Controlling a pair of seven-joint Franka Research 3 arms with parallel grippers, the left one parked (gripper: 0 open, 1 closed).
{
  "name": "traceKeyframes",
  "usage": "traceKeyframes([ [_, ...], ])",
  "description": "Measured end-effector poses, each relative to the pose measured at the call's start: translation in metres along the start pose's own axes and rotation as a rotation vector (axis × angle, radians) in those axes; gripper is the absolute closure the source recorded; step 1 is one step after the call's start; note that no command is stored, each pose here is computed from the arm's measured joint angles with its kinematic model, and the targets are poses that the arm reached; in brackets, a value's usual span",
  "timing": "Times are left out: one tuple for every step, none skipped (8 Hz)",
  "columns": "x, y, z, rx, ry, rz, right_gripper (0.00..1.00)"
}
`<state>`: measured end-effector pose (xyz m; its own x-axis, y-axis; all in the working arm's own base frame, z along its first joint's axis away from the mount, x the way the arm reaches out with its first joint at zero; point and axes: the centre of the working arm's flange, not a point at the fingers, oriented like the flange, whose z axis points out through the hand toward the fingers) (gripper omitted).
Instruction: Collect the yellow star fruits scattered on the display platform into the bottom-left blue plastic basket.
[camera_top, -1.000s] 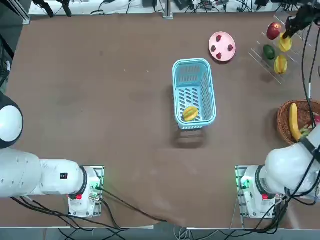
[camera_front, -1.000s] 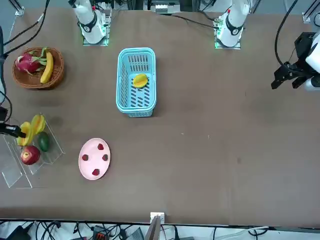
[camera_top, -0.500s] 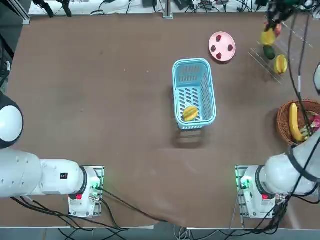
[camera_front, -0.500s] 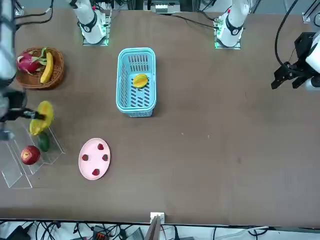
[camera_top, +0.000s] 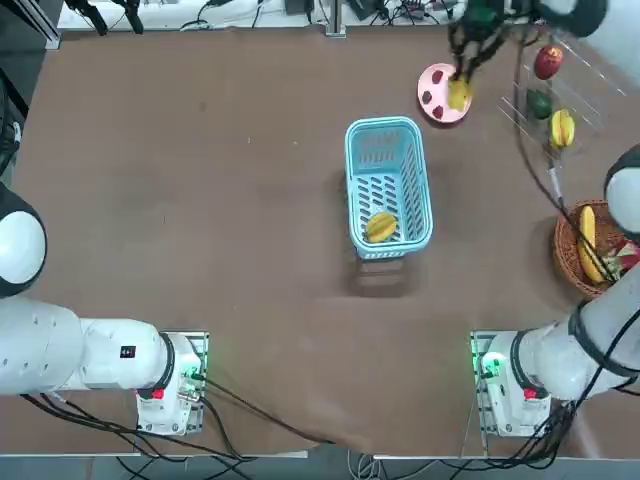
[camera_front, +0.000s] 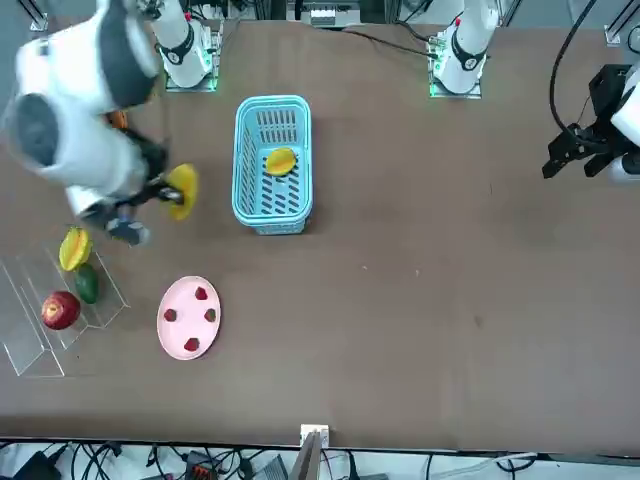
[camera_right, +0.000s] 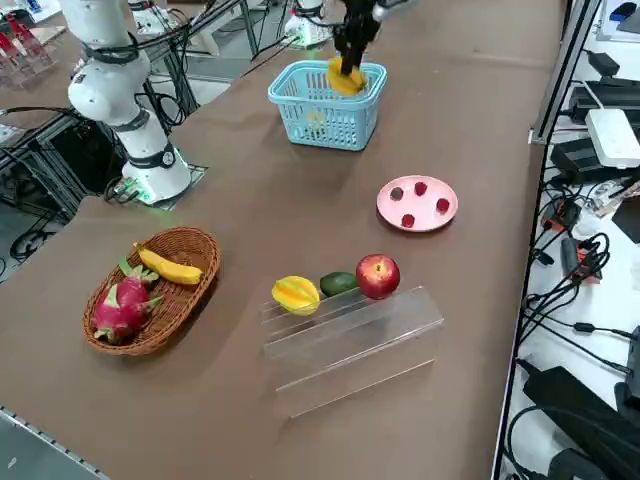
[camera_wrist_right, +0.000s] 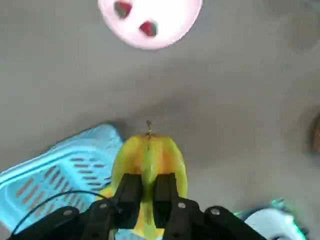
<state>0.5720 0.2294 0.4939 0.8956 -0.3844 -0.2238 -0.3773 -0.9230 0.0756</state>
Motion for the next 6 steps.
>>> traceKeyframes([
  [-0.027, -0.028, 0.008, 0.025, 0.004, 0.039, 0.83],
  [-0.053, -0.052, 0.023, 0.044, 0.021, 0.067, 0.83],
  [-0.079, -0.07, 0.045, 0.052, 0.036, 0.072, 0.83],
  [-0.102, -0.079, 0.067, 0.056, 0.048, 0.068, 0.82],
  [-0.119, -0.077, 0.082, 0.054, 0.053, 0.074, 0.69],
  [-0.128, -0.07, 0.088, 0.048, 0.052, 0.087, 0.52],
])
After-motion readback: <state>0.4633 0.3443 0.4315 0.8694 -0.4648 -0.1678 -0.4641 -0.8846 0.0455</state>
